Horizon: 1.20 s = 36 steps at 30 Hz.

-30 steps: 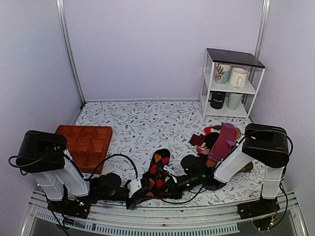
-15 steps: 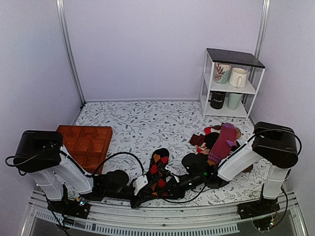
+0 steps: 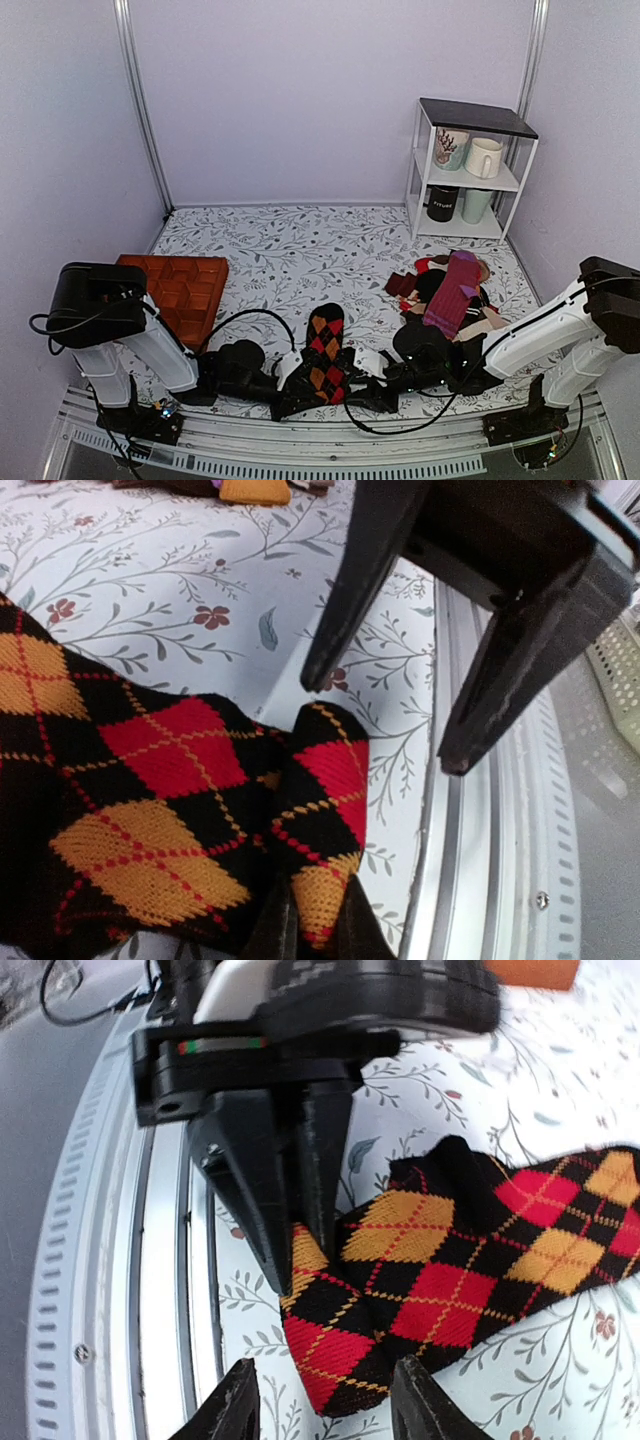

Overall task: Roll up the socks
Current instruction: Roll the sock at the center of the board.

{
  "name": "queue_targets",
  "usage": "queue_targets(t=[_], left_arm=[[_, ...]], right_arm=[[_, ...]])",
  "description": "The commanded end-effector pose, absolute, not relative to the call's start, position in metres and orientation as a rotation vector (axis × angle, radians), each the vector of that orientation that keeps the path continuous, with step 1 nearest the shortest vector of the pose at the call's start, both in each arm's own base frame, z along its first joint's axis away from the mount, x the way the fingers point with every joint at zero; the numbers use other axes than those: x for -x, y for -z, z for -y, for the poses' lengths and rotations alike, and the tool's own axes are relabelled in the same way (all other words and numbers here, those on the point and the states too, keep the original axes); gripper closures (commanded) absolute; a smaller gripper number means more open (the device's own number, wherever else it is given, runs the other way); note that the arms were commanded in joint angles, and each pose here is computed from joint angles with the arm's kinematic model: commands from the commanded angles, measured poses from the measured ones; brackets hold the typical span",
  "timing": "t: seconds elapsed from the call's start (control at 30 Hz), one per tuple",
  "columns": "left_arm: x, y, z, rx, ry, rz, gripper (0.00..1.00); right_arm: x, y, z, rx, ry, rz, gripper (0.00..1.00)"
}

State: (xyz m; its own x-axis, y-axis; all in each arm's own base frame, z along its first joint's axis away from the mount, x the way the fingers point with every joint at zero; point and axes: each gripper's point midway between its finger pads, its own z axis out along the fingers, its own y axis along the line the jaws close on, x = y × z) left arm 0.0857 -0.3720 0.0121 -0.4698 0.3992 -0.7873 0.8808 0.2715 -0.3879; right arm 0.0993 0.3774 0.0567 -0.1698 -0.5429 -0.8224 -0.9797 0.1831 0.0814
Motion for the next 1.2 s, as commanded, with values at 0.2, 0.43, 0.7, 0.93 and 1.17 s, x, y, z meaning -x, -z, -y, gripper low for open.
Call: queue_targets(t=[0.2,0.43,0.7,0.93,1.17], left_arm=[[-0.054,0.073,0.301,-1.255,0.936,-2.429,1.00],[-0.054,0.074,0.303,-1.254,0.940,-2.435,1.00],[-0.054,0.074,0.303,-1.260,0.941,-2.432,1.00],[-0.058,0.069,0.311,-1.262,0.951,-2.400,0.96],[-0.085,0.038,0.322,-1.206,0.875,-2.237,0.75]], right_arm=[[-0.092,-0.046,-0.388,1.652,-0.685,-1.582,0.53],[-0.088,-0.037,-0.400,1.690,-0.674,-1.568,0.54],[-0.084,-0.016,-0.393,1.722,-0.662,-1.643,0.61],[-0.082,0.010,-0.381,1.733,-0.635,-1.791,0.78],[-0.076,0.021,-0.373,1.674,-0.676,-1.966,0.91]])
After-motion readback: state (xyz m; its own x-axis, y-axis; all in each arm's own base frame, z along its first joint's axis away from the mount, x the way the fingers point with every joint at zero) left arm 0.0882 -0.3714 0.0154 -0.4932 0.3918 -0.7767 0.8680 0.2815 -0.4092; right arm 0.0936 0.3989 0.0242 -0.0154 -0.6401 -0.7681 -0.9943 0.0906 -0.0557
